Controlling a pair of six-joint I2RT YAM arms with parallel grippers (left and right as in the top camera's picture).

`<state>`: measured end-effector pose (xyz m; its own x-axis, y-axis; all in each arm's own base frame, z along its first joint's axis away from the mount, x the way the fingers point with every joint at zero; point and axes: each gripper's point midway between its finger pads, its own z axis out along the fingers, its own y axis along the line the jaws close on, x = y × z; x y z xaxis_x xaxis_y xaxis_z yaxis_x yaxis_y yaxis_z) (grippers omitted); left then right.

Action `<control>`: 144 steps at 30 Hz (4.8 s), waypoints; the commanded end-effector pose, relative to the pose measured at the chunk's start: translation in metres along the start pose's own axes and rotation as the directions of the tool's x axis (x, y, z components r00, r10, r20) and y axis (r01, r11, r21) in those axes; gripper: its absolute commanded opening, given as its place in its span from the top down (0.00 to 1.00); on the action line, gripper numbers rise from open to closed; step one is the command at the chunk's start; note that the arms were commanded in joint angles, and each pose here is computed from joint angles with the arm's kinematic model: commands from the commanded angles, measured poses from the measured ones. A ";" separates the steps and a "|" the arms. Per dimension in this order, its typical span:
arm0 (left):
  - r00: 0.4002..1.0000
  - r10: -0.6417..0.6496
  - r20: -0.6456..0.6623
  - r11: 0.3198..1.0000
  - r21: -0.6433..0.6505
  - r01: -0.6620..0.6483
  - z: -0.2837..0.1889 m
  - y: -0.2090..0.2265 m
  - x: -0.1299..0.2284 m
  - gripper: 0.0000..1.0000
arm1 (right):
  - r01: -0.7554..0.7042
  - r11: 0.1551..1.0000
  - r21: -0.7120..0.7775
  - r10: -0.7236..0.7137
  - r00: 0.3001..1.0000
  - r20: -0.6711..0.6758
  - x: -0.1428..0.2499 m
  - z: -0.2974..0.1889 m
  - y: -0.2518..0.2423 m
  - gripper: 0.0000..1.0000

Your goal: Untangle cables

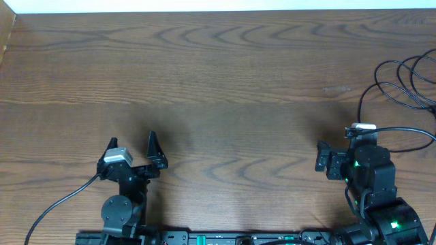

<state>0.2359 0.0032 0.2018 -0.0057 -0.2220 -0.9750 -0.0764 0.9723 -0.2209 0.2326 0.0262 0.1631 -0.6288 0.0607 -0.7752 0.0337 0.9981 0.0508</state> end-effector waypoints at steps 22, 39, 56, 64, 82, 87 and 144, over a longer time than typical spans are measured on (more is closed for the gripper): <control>0.999 -0.019 0.047 1.000 0.001 0.019 0.010 0.005 0.021 0.02 | -0.004 1.000 -0.004 0.004 1.000 -0.001 0.001 0.000 0.001 0.01; 0.994 0.016 -0.112 0.999 -0.034 -0.020 0.009 0.014 0.060 0.02 | -0.004 1.000 -0.004 0.004 1.000 -0.001 0.001 0.000 0.001 0.01; 0.954 0.275 -0.121 0.956 -0.070 -0.285 0.009 0.030 0.056 0.02 | -0.004 1.000 -0.004 0.004 1.000 -0.001 0.001 0.000 0.001 0.01; 0.953 0.276 -0.122 0.956 -0.070 -0.285 0.009 0.030 0.056 0.02 | -0.004 1.000 -0.004 0.004 1.000 -0.001 0.001 0.000 0.001 0.01; 0.953 0.276 -0.122 0.956 -0.070 -0.285 0.009 0.030 0.056 0.02 | -0.003 1.000 -0.004 0.003 1.000 -0.001 0.001 0.000 0.001 0.01; 0.953 0.276 -0.122 0.956 -0.070 -0.285 0.009 0.030 0.056 0.02 | -0.003 1.000 -0.003 0.003 1.000 -0.004 0.002 0.000 0.001 0.01; 0.953 0.276 -0.122 0.956 -0.070 -0.285 0.009 0.030 0.056 0.02 | 0.045 0.999 0.004 -0.038 0.797 0.603 -0.028 -0.014 -0.021 0.01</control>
<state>0.2438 0.0167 0.1564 -0.0912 0.0270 -0.9955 -0.1283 0.9910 0.0387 0.2372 0.0043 0.1998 -0.0308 0.0333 -0.9990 0.0049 0.9994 0.0332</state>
